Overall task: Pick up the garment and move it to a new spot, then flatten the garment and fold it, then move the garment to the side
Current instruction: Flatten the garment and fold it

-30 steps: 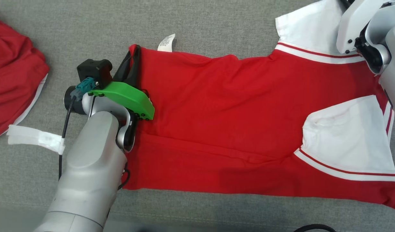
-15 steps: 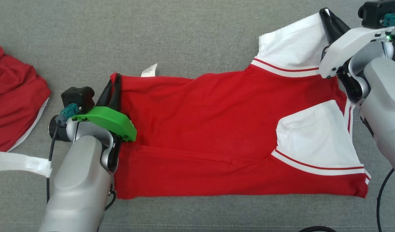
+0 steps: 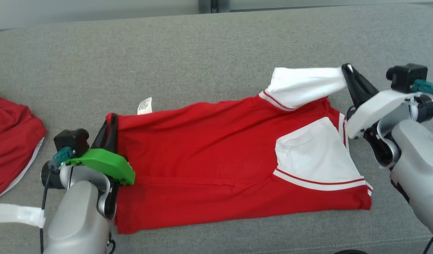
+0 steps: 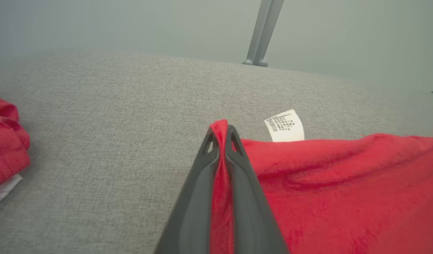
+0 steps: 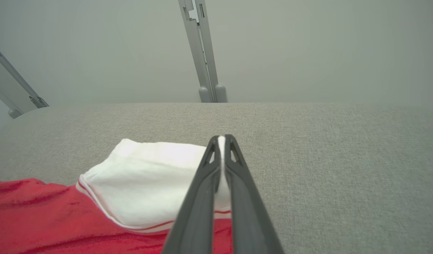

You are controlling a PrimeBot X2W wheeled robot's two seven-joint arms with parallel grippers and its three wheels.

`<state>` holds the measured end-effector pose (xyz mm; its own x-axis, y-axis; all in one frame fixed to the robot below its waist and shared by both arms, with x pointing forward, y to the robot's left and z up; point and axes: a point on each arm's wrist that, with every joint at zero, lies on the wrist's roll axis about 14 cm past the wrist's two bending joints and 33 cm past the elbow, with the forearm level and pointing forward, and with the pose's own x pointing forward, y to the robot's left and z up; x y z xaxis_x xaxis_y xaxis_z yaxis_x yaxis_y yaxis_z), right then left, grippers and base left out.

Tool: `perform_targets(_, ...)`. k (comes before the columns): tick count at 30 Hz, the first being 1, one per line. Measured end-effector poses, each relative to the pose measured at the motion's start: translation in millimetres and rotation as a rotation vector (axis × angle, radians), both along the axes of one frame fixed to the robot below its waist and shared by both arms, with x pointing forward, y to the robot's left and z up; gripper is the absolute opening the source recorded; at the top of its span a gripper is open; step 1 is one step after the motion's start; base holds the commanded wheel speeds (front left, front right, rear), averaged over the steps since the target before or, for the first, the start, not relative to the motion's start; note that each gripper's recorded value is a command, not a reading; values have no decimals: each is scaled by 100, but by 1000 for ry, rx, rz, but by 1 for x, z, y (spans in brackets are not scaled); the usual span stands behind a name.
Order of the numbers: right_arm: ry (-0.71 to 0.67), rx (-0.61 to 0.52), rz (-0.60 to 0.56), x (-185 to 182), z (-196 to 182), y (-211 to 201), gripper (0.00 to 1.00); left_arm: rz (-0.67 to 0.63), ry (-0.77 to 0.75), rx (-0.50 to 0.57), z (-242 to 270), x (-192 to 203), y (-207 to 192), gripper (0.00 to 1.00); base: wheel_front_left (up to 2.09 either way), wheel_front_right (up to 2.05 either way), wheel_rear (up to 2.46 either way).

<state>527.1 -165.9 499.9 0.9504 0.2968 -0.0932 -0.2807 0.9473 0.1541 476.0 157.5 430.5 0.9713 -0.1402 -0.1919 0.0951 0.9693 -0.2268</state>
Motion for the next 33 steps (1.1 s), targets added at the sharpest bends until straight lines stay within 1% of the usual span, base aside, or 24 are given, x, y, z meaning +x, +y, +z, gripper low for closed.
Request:
perform_targets(6,34,40,-39,-37,-12,-14,0,19,14,-12,-5,-24,5,0,0,0,0)
perform_targets(13,105,72,-70,-77,-39,-19,0,10,66,-9,-22,-54,3,0,0,0,0)
perform_targets(18,151,82,-88,-95,-56,-18,0,3,103,-13,-34,-71,0,0,0,0,0)
perform_targets(22,178,79,-98,-103,-67,-17,0,0,127,-24,-42,-81,-4,0,0,0,0)
perform_targets(23,186,83,-101,-104,-70,-17,0,-5,132,-23,-44,-83,-5,4,0,0,0)
perform_targets(24,195,85,-102,-106,-73,-15,0,-9,140,-23,-46,-86,-7,29,0,0,0)
perform_targets(25,212,84,-104,-108,-78,-15,0,-9,144,-25,-47,-88,-8,66,0,0,0)
perform_targets(26,227,83,-104,-110,-82,-14,77,-9,142,-21,-47,-89,-7,100,0,0,0)
perform_targets(27,233,85,-106,-112,-84,-13,100,-5,137,-19,-47,-89,-6,100,0,0,0)
perform_targets(30,209,87,-126,-109,-77,-20,100,26,109,-8,-40,-91,3,100,0,0,0)
perform_targets(33,167,99,-157,-108,-65,-30,100,78,87,11,-35,-102,14,100,0,0,0)
